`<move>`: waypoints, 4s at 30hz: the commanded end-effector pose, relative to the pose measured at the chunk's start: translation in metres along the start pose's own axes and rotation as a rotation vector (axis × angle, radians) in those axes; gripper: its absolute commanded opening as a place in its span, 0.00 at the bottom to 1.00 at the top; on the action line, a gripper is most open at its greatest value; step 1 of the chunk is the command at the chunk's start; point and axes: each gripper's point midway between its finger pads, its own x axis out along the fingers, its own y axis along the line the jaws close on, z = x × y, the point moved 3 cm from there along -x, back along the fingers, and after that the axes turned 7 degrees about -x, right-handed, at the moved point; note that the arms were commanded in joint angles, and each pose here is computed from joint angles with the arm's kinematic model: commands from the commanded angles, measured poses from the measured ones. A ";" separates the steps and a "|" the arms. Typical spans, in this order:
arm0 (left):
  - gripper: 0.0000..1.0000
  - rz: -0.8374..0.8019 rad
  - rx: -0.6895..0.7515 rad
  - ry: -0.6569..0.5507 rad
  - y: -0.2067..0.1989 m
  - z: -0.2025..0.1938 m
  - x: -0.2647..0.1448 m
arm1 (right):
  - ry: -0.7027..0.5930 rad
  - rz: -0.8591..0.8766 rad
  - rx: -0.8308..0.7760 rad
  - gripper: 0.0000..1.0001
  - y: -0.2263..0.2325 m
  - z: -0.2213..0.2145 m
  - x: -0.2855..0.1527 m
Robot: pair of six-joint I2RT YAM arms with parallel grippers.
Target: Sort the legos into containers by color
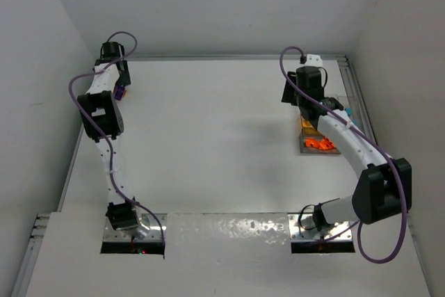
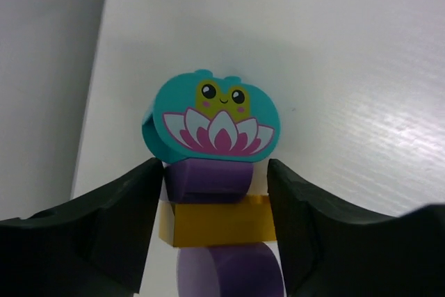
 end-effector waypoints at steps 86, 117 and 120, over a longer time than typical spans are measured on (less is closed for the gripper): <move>0.00 -0.861 -0.115 -0.130 -0.199 0.013 -0.354 | -0.140 1.056 0.717 0.88 0.305 0.097 -0.076; 0.00 -0.881 -0.241 -0.140 -0.208 0.036 -0.370 | -0.949 0.332 -0.340 0.76 0.340 0.105 -0.054; 0.00 -0.892 -0.250 -0.123 -0.211 0.034 -0.370 | -0.963 0.312 -0.357 0.74 0.351 0.109 -0.046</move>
